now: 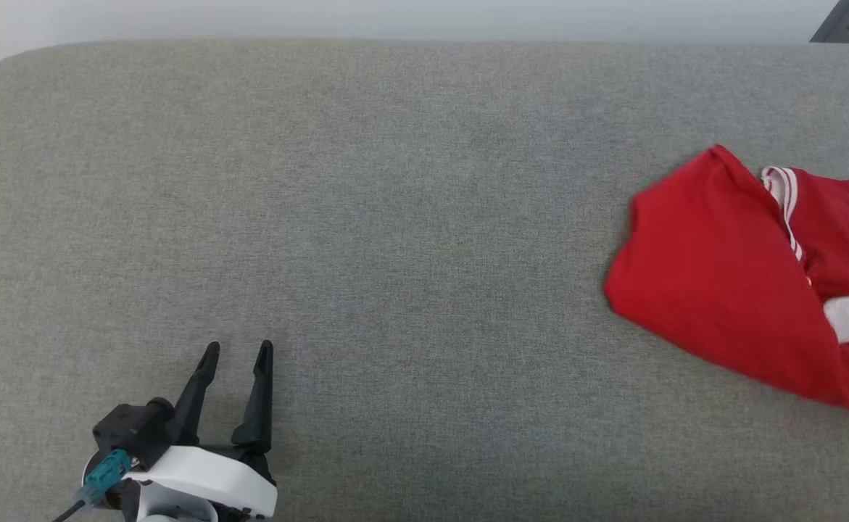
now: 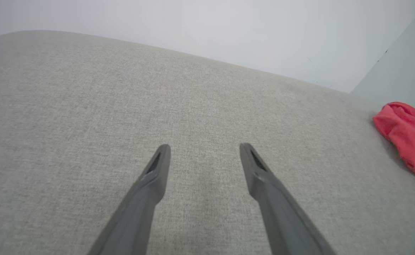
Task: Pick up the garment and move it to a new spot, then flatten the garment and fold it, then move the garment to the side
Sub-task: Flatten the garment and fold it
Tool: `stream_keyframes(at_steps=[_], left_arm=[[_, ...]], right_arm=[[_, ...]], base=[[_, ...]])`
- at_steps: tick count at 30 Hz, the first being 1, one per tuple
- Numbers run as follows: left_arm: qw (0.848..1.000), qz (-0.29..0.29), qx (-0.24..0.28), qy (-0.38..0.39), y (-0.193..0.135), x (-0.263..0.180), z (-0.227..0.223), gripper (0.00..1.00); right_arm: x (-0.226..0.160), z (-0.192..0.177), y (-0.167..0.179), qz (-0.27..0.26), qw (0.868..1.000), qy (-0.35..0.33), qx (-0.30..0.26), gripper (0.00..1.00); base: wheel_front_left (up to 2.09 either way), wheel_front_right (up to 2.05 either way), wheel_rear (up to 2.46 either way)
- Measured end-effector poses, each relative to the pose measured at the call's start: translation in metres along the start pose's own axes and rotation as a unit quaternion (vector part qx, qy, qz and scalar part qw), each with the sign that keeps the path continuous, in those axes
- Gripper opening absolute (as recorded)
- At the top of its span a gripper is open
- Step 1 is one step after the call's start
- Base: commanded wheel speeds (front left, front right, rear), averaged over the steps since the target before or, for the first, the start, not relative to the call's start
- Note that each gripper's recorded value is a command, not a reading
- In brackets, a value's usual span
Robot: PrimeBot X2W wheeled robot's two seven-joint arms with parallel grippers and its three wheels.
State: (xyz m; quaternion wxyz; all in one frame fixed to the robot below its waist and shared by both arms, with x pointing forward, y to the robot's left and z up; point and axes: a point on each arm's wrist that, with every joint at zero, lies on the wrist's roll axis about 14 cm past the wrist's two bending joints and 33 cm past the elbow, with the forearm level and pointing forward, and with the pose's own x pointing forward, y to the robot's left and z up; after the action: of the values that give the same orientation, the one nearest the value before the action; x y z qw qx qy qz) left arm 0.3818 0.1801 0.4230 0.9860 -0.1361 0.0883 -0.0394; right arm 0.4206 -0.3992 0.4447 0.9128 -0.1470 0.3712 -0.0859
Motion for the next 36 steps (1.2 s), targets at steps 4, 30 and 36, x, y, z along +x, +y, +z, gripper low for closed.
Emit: stream_keyframes(at_steps=[4,30,36], left_arm=[[1.0,-0.003,0.0,0.003,-0.001,0.001,-0.002,1.0],[0.968,-0.222,0.091,-0.069,-0.091,0.062,0.079,1.0],[0.973,-0.209,0.077,-0.058,-0.088,0.063,0.068,1.0]], right_arm=[[0.002,-0.025,-0.004,-0.021,0.999,0.014,0.036,0.0],[-0.074,0.046,0.066,0.036,0.942,-0.268,0.198,1.0],[-0.067,0.074,0.087,0.078,0.94,-0.269,0.194,1.0]], base=[[0.0,0.0,0.0],[0.0,0.0,0.0],[0.0,0.0,0.0]])
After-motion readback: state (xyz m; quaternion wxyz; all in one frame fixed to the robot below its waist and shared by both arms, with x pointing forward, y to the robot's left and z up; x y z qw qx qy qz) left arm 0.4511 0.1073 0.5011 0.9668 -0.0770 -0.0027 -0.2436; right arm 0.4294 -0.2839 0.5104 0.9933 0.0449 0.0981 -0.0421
